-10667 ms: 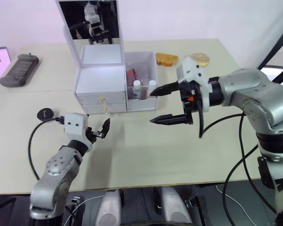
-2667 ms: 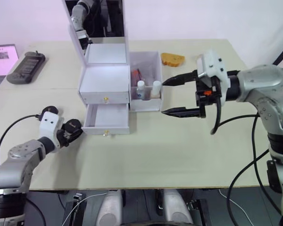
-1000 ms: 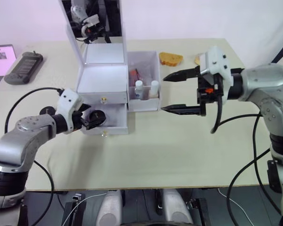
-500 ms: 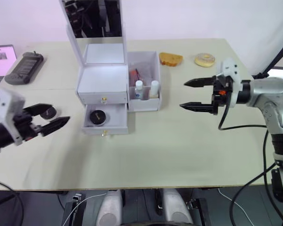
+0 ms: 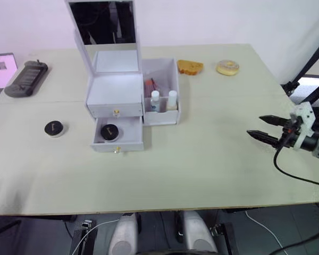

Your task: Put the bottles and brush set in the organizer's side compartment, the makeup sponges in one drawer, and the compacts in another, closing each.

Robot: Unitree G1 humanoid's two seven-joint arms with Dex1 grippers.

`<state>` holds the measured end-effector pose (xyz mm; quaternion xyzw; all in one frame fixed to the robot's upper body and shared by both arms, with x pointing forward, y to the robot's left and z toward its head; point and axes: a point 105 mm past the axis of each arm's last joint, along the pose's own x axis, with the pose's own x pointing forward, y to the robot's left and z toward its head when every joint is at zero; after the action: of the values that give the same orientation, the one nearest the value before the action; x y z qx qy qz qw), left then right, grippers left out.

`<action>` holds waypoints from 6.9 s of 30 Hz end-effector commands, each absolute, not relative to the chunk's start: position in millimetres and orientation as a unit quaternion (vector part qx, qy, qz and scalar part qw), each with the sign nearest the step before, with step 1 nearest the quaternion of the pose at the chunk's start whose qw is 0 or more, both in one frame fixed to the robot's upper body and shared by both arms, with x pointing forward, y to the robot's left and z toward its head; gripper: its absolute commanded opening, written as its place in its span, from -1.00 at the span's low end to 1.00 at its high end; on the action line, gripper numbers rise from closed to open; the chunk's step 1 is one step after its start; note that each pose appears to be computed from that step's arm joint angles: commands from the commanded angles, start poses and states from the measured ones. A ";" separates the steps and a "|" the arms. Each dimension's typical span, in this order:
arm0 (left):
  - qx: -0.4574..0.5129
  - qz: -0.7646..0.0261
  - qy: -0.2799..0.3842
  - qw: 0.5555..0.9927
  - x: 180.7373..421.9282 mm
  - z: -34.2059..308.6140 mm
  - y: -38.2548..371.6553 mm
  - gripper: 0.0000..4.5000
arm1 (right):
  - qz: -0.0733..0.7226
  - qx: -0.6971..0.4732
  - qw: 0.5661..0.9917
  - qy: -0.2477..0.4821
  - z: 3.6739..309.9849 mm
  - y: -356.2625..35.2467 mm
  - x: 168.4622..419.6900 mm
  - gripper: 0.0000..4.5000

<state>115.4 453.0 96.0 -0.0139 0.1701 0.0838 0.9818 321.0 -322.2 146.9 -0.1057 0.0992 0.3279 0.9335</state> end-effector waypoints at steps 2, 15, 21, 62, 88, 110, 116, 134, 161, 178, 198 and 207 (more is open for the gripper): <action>0.003 0.082 0.150 0.985 114.2 104.5 453.4 0.99 | 0.341 -0.116 0.930 0.069 162.8 -315.3 319.0 1.00; 0.016 0.016 0.152 0.988 191.0 124.1 409.6 0.99 | 0.565 -0.131 0.815 0.020 234.4 -165.8 299.5 1.00; 0.025 -0.012 0.171 0.985 233.2 124.3 380.4 0.99 | 0.634 -0.205 0.745 -0.003 260.5 -124.1 277.7 1.00; 0.034 -0.014 0.204 0.978 358.6 122.8 363.2 0.19 | 0.609 -0.187 0.771 0.016 283.4 -116.8 272.0 1.00; 0.124 -0.395 0.139 0.900 246.2 236.6 250.7 0.19 | 0.660 -0.195 0.725 -0.019 295.4 -97.9 289.5 1.00; 0.192 -0.495 0.166 0.831 320.0 196.6 161.6 0.19 | 0.593 -0.194 0.781 -0.019 292.4 -116.9 275.5 1.00; 0.196 -0.494 0.166 0.831 330.5 186.0 157.0 0.19 | 0.582 -0.196 0.789 -0.021 293.0 -119.4 275.1 1.00; 0.193 -0.488 0.150 0.838 342.7 181.4 148.7 0.82 | 0.573 -0.198 0.795 -0.024 293.2 -121.5 275.5 1.00; 0.114 -0.465 0.119 0.870 269.9 225.1 205.2 0.97 | 0.582 -0.209 0.786 -0.022 291.6 -130.9 284.1 1.00; 0.015 -0.257 0.068 0.964 225.5 143.5 241.0 -0.99 | 0.609 -0.208 0.765 -0.017 290.7 -113.9 299.0 1.00; -0.031 -0.264 0.029 0.963 278.0 115.2 203.5 -0.99 | 0.586 -0.228 0.777 -0.020 301.9 -125.4 291.0 1.00; -0.010 -0.266 0.033 0.963 305.8 123.4 200.8 -0.99 | 0.574 -0.236 0.784 -0.019 302.9 -131.7 289.7 1.00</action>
<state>302.5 200.3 116.7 -0.0231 0.0392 -0.2670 0.9626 296.2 -129.6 288.7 -0.2221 0.0081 0.5808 0.7831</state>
